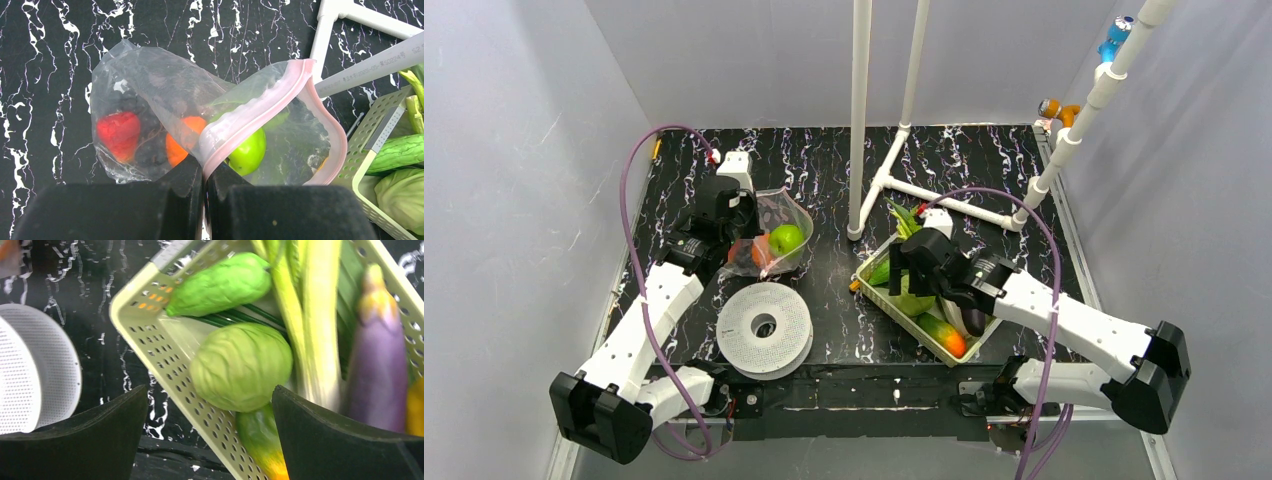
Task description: Place the food in the zip-top bag and seal the zipper
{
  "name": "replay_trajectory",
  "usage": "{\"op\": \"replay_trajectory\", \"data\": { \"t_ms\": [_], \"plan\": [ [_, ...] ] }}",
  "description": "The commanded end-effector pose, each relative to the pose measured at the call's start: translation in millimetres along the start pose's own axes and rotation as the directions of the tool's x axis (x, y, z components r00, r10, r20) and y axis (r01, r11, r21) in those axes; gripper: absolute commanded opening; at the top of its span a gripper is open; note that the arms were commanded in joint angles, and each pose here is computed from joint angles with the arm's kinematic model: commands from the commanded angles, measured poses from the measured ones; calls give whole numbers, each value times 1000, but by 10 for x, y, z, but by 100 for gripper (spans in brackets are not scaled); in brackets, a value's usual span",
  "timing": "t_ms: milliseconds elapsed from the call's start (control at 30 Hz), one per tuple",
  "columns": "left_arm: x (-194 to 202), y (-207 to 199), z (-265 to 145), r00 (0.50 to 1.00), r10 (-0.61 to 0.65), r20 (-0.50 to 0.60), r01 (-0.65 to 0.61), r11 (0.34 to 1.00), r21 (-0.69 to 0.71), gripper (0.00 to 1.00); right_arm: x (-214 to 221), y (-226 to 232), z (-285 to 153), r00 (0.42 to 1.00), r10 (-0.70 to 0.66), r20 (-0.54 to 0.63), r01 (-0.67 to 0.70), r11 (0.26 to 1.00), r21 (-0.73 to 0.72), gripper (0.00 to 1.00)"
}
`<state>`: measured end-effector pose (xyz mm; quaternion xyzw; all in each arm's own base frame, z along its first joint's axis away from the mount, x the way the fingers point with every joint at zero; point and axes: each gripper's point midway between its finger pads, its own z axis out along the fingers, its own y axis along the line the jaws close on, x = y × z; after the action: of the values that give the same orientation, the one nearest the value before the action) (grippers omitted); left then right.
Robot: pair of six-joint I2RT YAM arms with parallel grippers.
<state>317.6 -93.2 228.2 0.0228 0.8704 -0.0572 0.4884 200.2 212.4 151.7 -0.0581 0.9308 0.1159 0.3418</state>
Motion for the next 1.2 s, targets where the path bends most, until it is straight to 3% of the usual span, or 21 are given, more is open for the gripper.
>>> {"op": "replay_trajectory", "data": {
  "t_ms": [0,267,567,800,1000,1167],
  "plan": [
    [1,7,23,1000,-4,3,4,1000,-9,0,-7,-217,-43,989,142,51,-144,988,51,98],
    [26,34,38,1000,2,-4,-2,1000,-25,0,79,-337,140,943,332,-20,-325,932,162,98],
    [4,29,22,1000,3,3,-3,1000,-23,0,440,-318,415,890,428,-157,-362,872,329,98],
    [-12,28,9,1000,3,8,-2,1000,-22,0,490,-335,519,881,449,-149,-375,854,361,98],
    [-21,38,-8,1000,4,12,-4,1000,-25,0,364,-426,429,895,437,-87,-378,848,372,86],
    [-31,21,-12,1000,2,15,-1,1000,-17,0,243,-450,285,896,442,-37,-406,851,333,59]
  ]
}}
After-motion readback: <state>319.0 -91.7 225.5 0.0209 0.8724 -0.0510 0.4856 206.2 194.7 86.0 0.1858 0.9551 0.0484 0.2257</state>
